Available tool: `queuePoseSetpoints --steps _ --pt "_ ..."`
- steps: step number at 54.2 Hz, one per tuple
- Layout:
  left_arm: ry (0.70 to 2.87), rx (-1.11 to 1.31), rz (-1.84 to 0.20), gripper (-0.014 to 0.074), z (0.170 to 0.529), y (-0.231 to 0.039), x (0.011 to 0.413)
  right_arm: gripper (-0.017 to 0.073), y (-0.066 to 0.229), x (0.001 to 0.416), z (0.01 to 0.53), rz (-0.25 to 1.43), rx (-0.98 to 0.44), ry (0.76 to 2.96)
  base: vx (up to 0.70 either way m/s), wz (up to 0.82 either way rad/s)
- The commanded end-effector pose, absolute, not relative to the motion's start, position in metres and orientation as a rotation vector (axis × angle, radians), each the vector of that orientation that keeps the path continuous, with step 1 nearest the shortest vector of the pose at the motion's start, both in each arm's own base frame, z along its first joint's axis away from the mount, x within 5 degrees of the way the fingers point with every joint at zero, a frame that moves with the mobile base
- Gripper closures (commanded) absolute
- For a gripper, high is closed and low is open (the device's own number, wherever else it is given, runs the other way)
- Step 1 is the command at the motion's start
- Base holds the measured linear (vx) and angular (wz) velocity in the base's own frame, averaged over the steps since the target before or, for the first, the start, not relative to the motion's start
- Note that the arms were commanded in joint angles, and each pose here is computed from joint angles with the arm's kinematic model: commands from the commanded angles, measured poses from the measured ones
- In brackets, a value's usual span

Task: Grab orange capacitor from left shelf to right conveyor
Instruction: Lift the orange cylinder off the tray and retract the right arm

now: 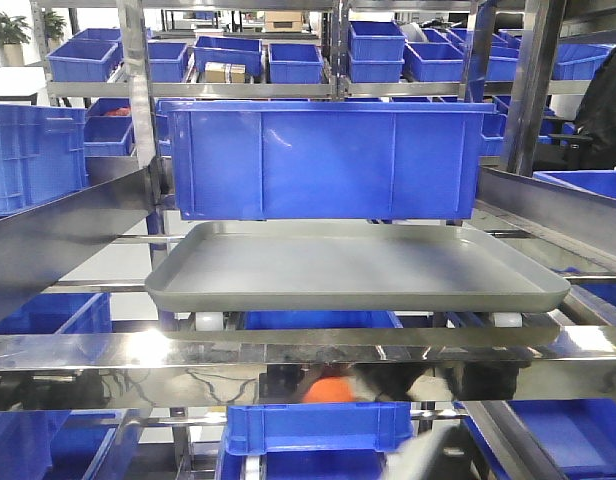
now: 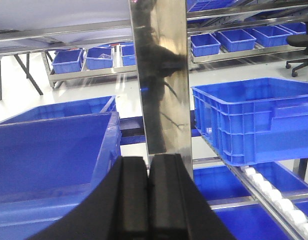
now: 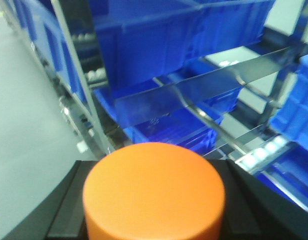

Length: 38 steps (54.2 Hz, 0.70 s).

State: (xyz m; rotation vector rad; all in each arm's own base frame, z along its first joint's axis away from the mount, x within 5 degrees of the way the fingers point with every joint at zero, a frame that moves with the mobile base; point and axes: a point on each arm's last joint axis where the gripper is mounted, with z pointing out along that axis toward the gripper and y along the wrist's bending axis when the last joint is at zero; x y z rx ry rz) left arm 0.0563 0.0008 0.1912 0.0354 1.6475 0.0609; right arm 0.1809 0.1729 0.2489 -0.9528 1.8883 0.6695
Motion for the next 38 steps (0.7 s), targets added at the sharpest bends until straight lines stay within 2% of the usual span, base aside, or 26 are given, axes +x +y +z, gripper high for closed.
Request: queuePoseSetpoints --steps 1,38 --pt "1.585 0.033 0.057 0.0599 0.1883 0.0008 0.0569 0.0214 0.1822 0.1916 0.2646 0.714 -0.899 1.850 0.00 0.00" --pt "1.585 0.033 0.057 0.0599 0.1883 0.0008 0.0569 0.0214 0.1846 0.2007 0.2592 0.669 -0.883 1.886 0.00 0.00"
